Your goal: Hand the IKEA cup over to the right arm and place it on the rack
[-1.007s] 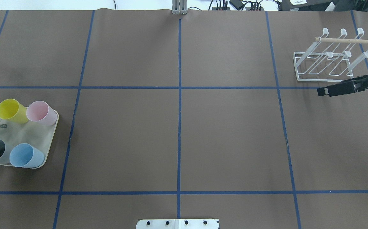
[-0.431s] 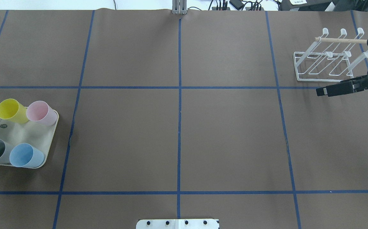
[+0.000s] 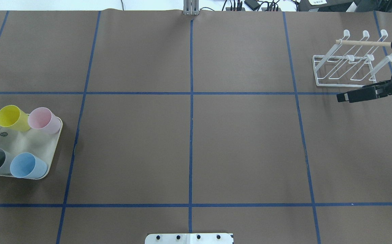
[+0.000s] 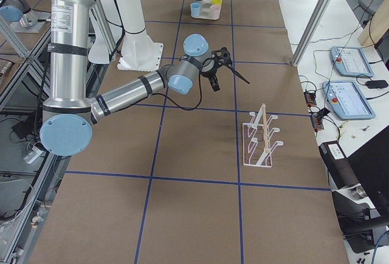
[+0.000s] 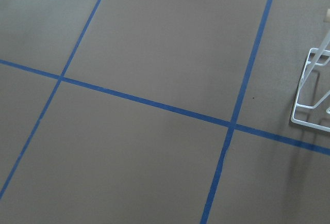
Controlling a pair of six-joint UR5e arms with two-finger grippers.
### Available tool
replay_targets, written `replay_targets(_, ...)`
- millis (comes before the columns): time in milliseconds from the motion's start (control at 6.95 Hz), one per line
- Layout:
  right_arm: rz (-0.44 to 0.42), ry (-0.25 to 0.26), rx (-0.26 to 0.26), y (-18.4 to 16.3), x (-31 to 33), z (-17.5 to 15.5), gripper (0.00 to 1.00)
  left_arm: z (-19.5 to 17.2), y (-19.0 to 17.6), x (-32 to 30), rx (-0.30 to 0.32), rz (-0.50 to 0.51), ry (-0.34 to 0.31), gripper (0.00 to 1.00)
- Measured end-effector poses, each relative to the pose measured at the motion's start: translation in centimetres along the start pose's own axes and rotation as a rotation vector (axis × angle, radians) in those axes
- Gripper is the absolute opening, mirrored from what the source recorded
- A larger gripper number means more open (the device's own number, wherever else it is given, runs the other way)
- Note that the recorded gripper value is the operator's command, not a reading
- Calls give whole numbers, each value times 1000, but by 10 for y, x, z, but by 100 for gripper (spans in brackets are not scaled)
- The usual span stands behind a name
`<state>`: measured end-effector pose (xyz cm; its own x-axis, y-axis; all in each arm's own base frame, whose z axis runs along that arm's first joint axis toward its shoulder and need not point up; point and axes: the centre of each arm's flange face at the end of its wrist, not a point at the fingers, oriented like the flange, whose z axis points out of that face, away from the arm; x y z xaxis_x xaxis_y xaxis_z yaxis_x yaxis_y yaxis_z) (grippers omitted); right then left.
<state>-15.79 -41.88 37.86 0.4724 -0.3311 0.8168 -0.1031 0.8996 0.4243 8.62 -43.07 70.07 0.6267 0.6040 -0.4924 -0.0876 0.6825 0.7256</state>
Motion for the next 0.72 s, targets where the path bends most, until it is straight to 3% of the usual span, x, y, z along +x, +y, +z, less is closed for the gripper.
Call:
replay_targets(431, -2, -1, 1, -1, -1, 0, 100, 1, -10, 2, -5, -3, 57, 0)
replay_targets(719, -12, 2, 12, -4, -3, 0, 100, -27, -41, -30, 44, -51, 45, 0)
